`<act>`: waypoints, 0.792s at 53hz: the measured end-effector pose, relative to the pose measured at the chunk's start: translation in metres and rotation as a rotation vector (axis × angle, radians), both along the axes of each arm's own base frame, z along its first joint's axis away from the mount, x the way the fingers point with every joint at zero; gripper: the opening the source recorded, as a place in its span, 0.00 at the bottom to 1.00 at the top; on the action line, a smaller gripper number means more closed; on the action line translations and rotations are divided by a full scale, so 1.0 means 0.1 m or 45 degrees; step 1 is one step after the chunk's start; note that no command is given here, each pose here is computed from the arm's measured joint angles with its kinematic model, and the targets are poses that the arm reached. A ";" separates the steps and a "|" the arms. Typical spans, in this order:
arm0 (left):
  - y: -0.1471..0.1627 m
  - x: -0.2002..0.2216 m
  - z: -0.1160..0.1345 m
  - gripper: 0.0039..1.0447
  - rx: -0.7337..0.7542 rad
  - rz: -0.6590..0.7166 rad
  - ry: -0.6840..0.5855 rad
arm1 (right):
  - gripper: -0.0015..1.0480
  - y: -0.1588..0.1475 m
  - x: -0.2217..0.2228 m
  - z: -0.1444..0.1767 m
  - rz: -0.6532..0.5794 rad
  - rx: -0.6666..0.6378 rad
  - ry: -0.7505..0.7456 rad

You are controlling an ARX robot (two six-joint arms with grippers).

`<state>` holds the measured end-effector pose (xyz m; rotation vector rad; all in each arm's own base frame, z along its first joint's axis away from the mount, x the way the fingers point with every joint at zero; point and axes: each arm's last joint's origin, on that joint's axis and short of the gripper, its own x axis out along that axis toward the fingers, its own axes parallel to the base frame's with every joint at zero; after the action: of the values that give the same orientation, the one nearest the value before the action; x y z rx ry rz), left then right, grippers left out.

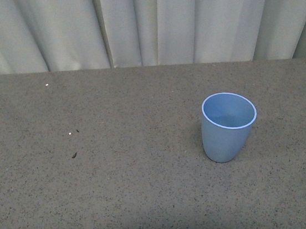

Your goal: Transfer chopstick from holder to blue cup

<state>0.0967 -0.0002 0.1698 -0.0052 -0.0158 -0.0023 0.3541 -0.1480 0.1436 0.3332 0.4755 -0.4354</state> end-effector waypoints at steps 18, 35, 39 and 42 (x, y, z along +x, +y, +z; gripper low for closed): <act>0.00 0.00 0.00 0.94 0.000 0.000 0.000 | 0.02 -0.02 -0.01 -0.02 0.029 0.003 -0.022; 0.00 0.00 0.00 0.94 0.000 0.000 0.000 | 0.02 0.00 -0.08 0.03 0.045 0.038 -0.031; 0.00 0.00 0.00 0.94 0.000 0.000 0.000 | 0.02 0.00 -0.12 0.14 0.056 0.033 -0.047; 0.00 0.00 0.00 0.94 0.000 0.000 0.000 | 0.02 0.00 -0.15 0.26 0.068 0.025 -0.070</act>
<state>0.0967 -0.0002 0.1699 -0.0052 -0.0162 -0.0023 0.3394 -0.1479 0.1693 0.3496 0.4342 -0.3689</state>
